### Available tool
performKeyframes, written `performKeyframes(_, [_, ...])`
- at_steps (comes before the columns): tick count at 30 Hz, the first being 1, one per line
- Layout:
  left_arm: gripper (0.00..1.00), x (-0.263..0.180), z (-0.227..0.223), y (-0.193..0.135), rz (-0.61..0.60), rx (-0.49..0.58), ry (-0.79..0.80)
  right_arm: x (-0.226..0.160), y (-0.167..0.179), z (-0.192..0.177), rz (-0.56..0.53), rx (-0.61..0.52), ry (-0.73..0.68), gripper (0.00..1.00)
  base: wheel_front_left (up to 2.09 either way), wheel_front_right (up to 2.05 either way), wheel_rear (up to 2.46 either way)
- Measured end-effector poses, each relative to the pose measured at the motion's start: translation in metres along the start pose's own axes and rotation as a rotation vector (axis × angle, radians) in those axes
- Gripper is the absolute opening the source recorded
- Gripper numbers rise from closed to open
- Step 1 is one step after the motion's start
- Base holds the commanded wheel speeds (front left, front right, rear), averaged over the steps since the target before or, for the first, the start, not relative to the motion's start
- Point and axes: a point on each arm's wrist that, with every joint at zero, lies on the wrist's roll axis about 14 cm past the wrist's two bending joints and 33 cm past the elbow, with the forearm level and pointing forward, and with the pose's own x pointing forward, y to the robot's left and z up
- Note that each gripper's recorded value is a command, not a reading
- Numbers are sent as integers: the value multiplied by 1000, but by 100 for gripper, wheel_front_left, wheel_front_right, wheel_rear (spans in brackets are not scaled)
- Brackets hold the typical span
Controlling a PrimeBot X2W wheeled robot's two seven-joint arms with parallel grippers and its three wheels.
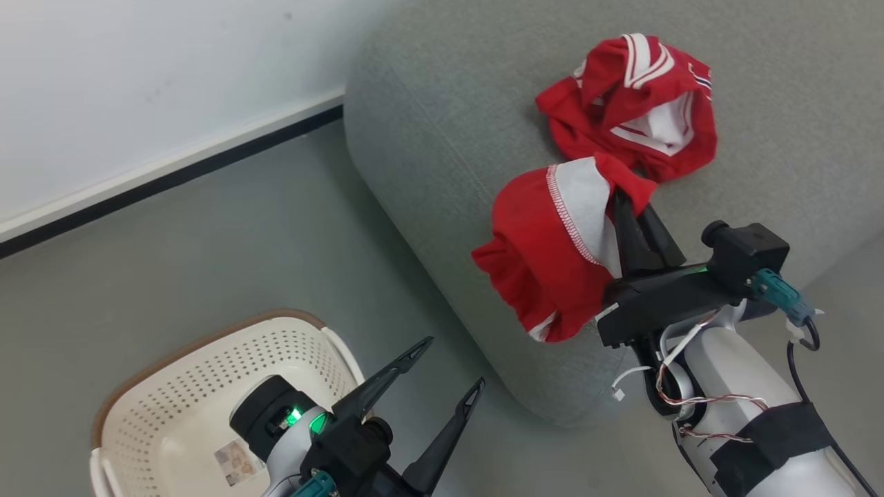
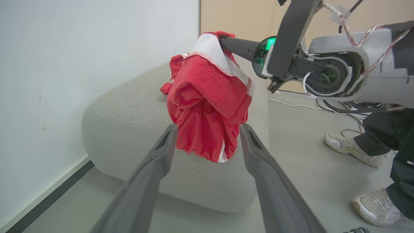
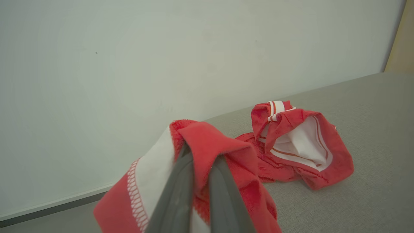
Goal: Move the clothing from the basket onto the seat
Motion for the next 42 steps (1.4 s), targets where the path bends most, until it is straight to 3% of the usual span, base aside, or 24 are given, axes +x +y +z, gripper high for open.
performKeyframes(18, [100,17,-15,-6,-105,-35,24,2,-49,16,-140,-53,-43,0,0,0,0])
performKeyframes(36, [100,17,-24,26,-87,-39,15,78,-98,119,-215,-219,-294,0,0,0,0])
performKeyframes(42, [100,15,-28,34,-88,-43,16,93,-114,136,-251,-265,-330,0,0,0,0])
